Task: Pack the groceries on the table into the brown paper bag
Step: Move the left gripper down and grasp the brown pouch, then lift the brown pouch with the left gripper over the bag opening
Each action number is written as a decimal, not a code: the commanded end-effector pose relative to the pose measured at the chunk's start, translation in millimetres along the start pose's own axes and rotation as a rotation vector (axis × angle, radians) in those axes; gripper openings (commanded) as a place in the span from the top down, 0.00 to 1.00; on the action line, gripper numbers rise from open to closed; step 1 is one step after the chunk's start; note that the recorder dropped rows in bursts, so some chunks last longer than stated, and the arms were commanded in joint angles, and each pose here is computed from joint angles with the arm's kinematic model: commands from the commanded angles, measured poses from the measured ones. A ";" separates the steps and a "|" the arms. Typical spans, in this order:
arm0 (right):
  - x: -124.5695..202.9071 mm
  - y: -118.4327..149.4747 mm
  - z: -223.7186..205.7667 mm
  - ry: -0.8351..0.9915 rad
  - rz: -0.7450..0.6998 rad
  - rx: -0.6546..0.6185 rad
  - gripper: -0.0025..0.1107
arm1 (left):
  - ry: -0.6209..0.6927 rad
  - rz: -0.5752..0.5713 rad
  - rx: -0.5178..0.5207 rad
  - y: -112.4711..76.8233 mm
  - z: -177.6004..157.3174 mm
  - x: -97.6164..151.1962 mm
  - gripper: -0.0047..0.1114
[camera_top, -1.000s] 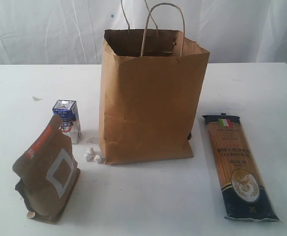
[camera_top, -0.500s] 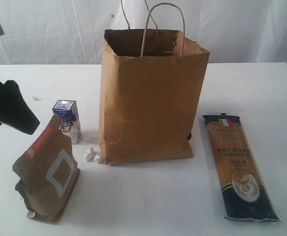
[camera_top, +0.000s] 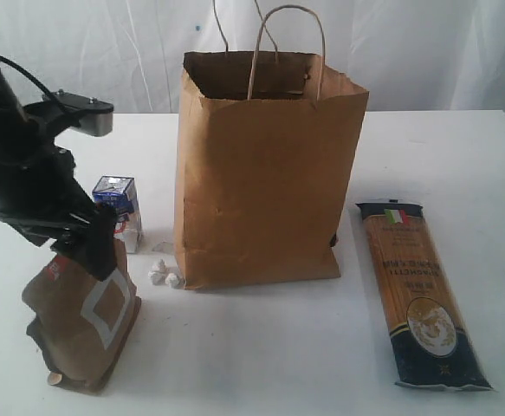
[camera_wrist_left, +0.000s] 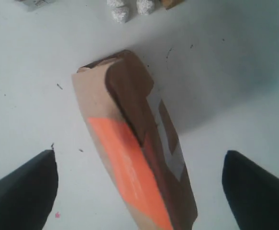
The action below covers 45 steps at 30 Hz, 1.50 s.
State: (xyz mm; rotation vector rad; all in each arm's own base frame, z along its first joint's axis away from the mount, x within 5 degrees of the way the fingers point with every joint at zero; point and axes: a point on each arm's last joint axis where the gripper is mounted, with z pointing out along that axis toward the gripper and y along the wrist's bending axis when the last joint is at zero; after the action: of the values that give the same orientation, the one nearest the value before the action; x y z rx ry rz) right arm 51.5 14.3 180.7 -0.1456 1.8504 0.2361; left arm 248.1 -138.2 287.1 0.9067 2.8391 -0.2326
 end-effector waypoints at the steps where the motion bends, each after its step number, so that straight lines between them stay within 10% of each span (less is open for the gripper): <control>1: -1.1 -0.4 -0.3 -0.019 -0.014 0.006 0.98 | 0.056 -0.024 0.004 2.2 19.9 -7.6 0.17; 10: -1.1 -0.3 -0.3 -0.019 -0.012 0.005 0.98 | 0.214 -0.063 0.029 7.9 62.5 -14.1 0.21; 18: -1.1 -0.3 -0.3 -0.019 -0.012 0.005 0.98 | 0.230 -0.050 0.031 9.9 73.1 -16.6 0.95; 29: -1.1 -0.3 -0.3 -0.019 -0.012 0.005 0.98 | 0.018 0.004 -0.035 3.2 -0.8 -8.4 0.96; 45: -1.1 -0.3 -0.3 -0.019 -0.012 0.005 0.98 | -0.650 0.082 -0.232 -8.0 -183.9 -35.5 0.96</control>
State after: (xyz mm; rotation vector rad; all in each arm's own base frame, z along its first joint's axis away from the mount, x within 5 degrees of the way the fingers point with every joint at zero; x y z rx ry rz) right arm 51.5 14.3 180.7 -0.1456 1.8504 0.2361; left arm 248.5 -125.2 455.5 0.7527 2.2695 -0.1371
